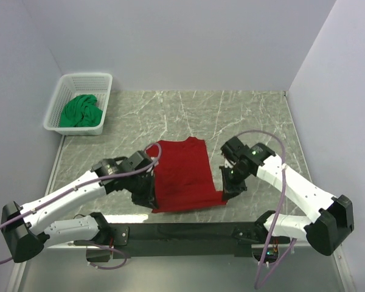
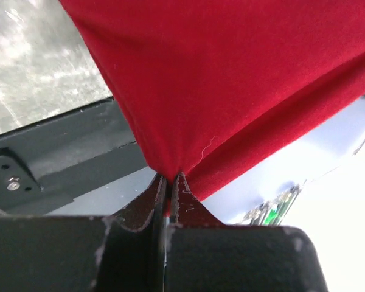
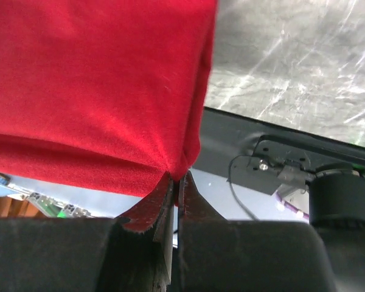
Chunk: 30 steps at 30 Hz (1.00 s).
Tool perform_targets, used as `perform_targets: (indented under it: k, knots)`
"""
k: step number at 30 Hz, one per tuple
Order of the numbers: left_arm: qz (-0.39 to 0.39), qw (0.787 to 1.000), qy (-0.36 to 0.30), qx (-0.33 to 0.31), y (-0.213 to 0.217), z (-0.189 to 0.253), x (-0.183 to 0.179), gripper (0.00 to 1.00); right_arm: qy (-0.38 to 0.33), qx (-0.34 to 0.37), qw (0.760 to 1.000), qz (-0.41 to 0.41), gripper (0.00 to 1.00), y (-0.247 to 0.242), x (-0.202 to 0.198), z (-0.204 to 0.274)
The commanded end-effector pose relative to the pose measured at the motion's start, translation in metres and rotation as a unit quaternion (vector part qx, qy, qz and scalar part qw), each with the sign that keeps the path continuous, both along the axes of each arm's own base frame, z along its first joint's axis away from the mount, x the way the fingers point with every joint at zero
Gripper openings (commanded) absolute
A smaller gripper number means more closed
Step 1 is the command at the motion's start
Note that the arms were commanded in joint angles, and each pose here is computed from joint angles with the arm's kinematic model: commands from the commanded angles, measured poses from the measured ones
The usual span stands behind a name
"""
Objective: Fold and stack the t-shirts
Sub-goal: Fold the tshirt
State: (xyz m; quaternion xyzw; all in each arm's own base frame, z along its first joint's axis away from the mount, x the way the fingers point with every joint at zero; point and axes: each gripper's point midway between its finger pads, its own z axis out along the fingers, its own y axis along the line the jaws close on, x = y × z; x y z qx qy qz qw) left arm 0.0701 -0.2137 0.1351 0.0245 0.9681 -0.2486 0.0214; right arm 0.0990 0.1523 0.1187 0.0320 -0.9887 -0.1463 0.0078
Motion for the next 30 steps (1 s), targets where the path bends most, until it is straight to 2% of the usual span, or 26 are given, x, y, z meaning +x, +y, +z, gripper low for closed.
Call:
perform_targets:
  k: [1,3,8,13,23,30]
  knots:
    - [0.037,0.996,-0.015,0.078,0.027,0.019,0.013,0.01,-0.039,-0.052,0.998,0.010,0.00,-0.019,0.019,0.033]
    - [0.052,0.993,-0.040,0.102,0.031,0.017,0.034,0.01,-0.067,-0.046,0.997,0.003,0.00,-0.012,0.044,0.047]
    - [0.106,0.986,-0.093,0.090,0.034,0.028,0.083,0.01,-0.115,-0.021,0.993,-0.007,0.00,0.008,0.092,0.072]
    - [0.142,0.978,-0.132,0.082,0.036,0.030,0.125,0.01,-0.125,-0.010,0.992,-0.001,0.00,0.022,0.118,0.069]
    - [0.143,0.969,-0.177,0.098,0.030,0.027,0.174,0.01,-0.158,0.002,0.987,-0.013,0.00,0.036,0.177,0.070]
    - [0.151,0.964,-0.196,0.099,0.029,0.025,0.196,0.01,-0.168,0.000,0.986,-0.011,0.00,0.042,0.201,0.063]
